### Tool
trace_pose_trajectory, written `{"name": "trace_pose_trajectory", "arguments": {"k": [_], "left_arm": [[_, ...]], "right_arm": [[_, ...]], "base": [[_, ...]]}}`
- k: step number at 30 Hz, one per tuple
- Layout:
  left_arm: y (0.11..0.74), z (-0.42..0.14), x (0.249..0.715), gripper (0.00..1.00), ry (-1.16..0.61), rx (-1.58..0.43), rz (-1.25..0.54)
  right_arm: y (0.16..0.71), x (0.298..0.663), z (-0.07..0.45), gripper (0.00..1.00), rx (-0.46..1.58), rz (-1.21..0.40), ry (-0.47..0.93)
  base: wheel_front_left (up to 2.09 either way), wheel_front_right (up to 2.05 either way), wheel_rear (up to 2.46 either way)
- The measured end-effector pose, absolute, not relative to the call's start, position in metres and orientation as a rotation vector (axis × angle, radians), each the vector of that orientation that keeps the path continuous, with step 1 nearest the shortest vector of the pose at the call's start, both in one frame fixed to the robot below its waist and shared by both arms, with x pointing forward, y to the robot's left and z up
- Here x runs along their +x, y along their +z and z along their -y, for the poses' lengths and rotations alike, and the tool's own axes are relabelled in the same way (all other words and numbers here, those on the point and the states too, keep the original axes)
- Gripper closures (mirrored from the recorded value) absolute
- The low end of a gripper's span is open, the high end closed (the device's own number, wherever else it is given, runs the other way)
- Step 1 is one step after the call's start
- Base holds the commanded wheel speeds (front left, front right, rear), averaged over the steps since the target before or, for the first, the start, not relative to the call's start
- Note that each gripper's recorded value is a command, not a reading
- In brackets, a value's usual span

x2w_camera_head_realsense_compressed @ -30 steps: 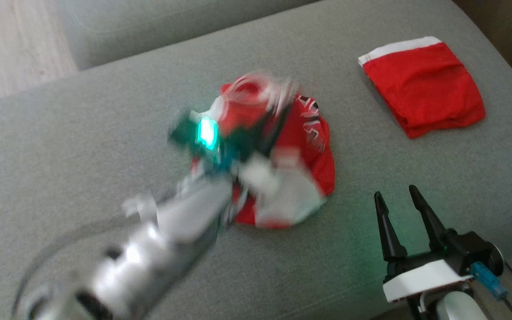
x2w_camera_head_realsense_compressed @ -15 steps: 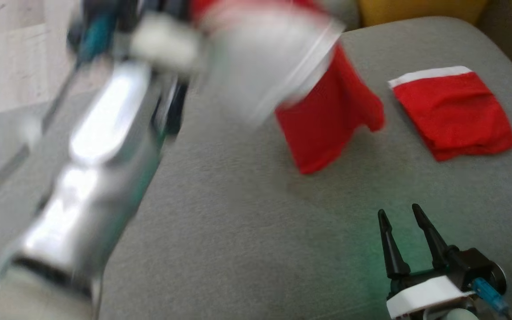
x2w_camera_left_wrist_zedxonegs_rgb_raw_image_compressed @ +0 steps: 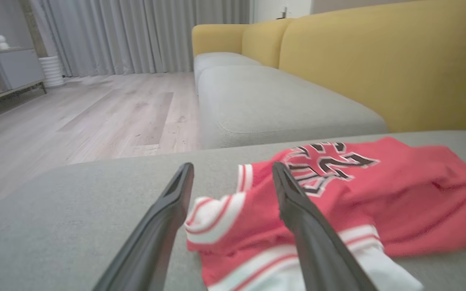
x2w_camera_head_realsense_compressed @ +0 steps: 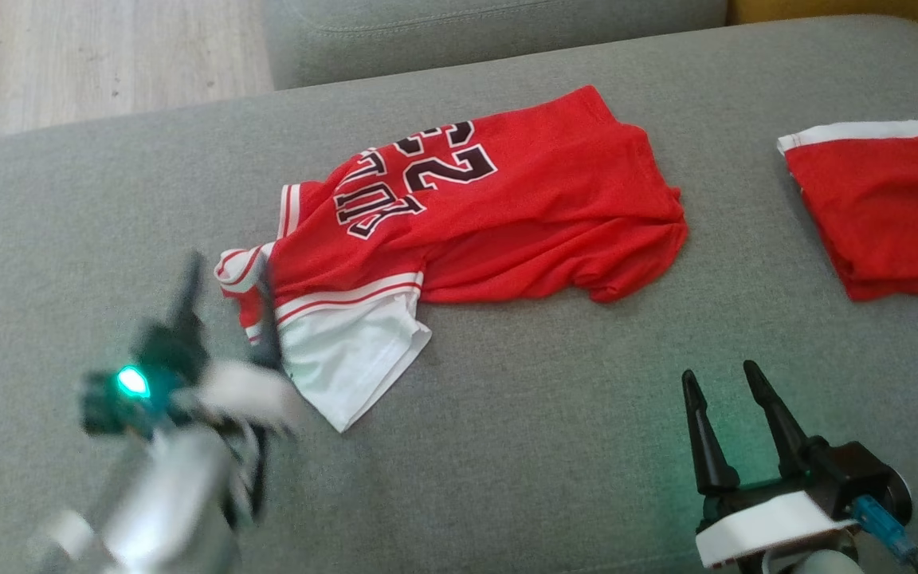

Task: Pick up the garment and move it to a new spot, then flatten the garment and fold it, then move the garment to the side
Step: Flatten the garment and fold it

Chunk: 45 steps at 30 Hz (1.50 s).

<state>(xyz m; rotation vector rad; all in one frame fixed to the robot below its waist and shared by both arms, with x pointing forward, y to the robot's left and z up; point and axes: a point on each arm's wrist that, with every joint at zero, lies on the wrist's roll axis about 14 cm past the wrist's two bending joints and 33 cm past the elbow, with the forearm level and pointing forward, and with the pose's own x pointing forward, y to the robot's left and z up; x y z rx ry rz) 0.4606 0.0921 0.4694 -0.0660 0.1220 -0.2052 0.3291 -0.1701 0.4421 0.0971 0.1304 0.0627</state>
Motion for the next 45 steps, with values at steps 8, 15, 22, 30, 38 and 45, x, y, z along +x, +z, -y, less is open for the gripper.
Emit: {"name": "trace_pose_trajectory", "arguments": {"k": [8,15,22,30,38,45], "left_arm": [[0.414,-0.051,0.364,0.0,-0.378,0.044,-0.229],[0.383,-0.053,0.348,0.0,-0.406,0.077,-0.328],[0.363,-0.043,0.35,0.0,-0.397,-0.051,-0.436],[0.363,-0.043,0.364,0.96,-0.391,-0.064,-0.436],[0.376,-0.046,0.371,1.0,-0.386,-0.074,-0.388],[0.433,-0.104,0.383,1.0,-0.169,-0.118,-0.183]], "right_arm": [[0.444,0.331,0.17,0.0,0.088,-0.124,0.074],[0.442,0.331,0.166,0.0,0.082,-0.132,0.092],[0.436,0.33,0.167,0.0,0.082,-0.154,0.087],[0.431,0.331,0.17,0.0,0.076,-0.169,0.082],[0.432,0.339,0.165,0.0,0.076,-0.164,0.105],[0.434,0.346,0.157,0.0,0.07,-0.157,0.139]], "base": [[0.0,0.0,0.0],[0.0,0.0,0.0],[0.0,0.0,0.0],[0.0,0.0,0.0],[0.0,0.0,0.0],[0.0,0.0,0.0]]}}
